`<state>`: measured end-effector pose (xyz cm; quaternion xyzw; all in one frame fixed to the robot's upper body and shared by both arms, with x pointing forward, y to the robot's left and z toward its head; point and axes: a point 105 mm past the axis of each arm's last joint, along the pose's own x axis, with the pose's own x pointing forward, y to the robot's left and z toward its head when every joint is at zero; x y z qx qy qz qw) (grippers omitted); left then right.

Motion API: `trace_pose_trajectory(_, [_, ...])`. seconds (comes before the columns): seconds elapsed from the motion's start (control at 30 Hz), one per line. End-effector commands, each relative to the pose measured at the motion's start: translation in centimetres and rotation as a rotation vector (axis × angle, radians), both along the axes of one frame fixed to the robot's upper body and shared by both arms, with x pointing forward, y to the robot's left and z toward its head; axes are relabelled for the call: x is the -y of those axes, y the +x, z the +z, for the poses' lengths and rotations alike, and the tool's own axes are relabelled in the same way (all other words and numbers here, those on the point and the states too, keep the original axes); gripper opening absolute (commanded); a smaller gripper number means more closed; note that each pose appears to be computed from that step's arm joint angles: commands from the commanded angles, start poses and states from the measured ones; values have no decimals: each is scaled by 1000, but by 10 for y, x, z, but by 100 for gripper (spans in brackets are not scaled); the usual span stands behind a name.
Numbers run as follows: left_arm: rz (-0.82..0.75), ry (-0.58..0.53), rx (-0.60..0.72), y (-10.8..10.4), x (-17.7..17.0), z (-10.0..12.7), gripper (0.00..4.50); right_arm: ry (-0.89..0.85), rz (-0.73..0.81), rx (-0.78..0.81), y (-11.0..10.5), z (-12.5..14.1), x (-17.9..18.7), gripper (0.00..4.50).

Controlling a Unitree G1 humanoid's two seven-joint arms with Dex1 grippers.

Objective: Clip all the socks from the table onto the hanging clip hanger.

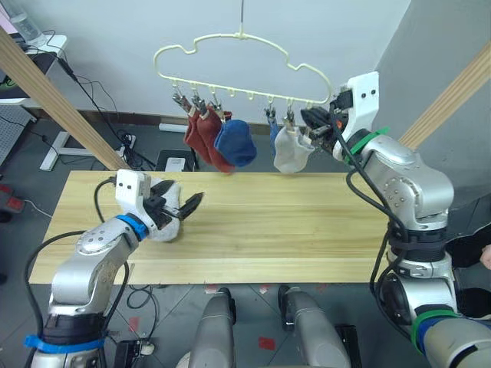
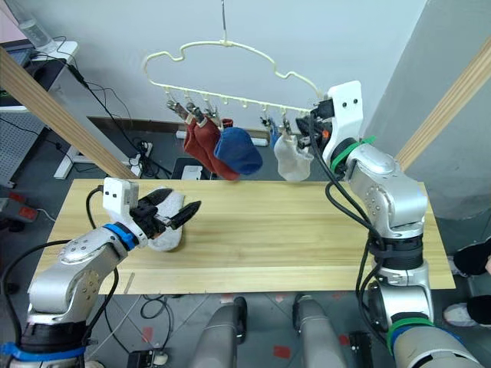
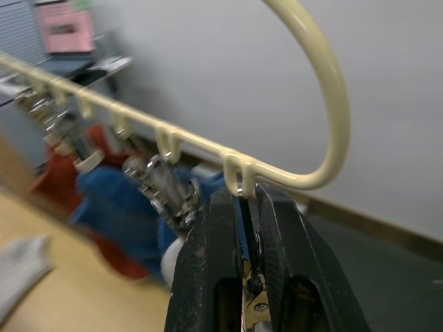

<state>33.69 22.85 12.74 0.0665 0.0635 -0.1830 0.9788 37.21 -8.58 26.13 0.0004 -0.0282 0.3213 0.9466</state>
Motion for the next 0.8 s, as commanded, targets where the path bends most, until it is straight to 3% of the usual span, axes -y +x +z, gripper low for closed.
trace_pose_trajectory(0.03, [95, 88, 18, 15, -16, -11, 450, 72, 131, -66, -15, 8, -13, 39])
trace_pose_trajectory(0.4, [218, 226, -96, 40, -50, -57, 450, 194, 161, -171, -20, 27, -14, 39])
trace_pose_trajectory(0.8, [194, 128, -232, 48, -54, -83, 450, 188, 147, -192, -24, 25, -13, 39])
